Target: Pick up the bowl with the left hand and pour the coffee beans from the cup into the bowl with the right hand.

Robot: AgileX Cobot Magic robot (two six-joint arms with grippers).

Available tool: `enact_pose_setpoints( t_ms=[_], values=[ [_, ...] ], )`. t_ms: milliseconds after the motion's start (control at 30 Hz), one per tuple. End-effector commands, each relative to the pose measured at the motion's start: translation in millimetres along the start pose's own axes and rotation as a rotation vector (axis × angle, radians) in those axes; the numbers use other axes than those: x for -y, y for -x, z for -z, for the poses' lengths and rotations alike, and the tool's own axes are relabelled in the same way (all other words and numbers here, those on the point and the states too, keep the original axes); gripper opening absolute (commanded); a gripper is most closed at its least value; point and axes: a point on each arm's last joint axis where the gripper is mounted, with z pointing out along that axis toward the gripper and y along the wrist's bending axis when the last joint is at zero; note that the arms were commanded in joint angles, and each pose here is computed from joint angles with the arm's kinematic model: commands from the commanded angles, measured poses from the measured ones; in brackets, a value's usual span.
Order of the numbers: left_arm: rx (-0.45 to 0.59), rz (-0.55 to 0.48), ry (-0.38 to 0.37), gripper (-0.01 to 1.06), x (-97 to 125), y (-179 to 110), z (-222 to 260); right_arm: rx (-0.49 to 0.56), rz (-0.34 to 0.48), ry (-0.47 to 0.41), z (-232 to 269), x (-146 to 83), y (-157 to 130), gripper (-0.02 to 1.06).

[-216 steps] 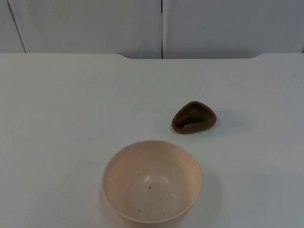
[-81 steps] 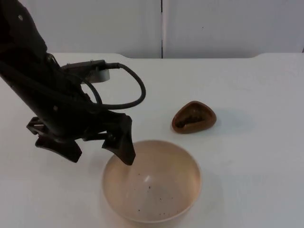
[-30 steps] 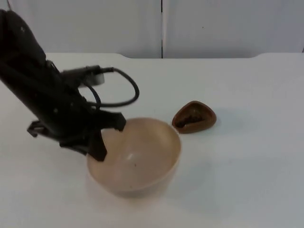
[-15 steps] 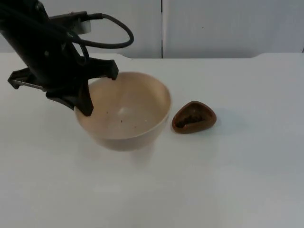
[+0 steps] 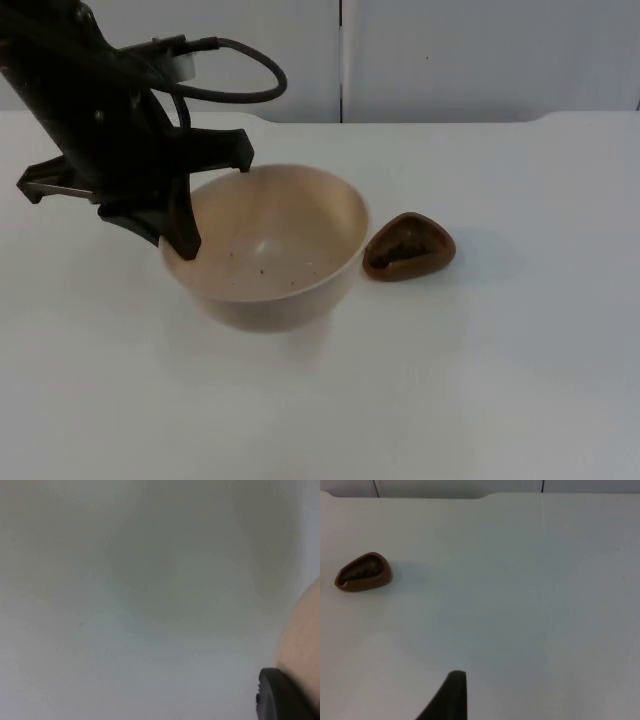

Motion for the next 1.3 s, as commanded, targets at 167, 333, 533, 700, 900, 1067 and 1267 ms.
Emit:
enact_pose_setpoints(
  t_ms=[167,333,533,700,900,1067,1267],
  values=[
    [0.025,0.127,0.075,0.0,-6.8,1.2,5.0,0.01,-0.003,-0.007,0.9,0.0,0.3,1.05],
    [0.032,0.138,0.075,0.0,-6.9,1.9,5.0,0.014,-0.003,-0.007,1.3,0.0,0.9,1.05],
    [0.041,0.136,0.076,0.0,-7.0,2.7,5.1,0.045,-0.004,-0.006,4.0,0.0,4.8,1.05],
    [0.056,0.134,0.077,0.0,-7.1,4.0,5.1,0.103,-0.003,-0.006,0.9,0.1,27.4,1.05],
    [0.072,0.14,0.068,0.0,-6.4,5.5,5.2,0.085,-0.015,-0.002,-23.7,0.1,70.2,1.05],
    [0.078,0.141,0.066,0.0,-6.3,6.0,5.2,-0.003,-0.013,-0.001,-52.5,0.2,105.9,1.05],
    [0.08,0.141,0.066,0.0,-6.3,6.2,5.2,-0.088,-0.013,-0.001,-84.5,0.4,141.5,1.05]
  ],
)
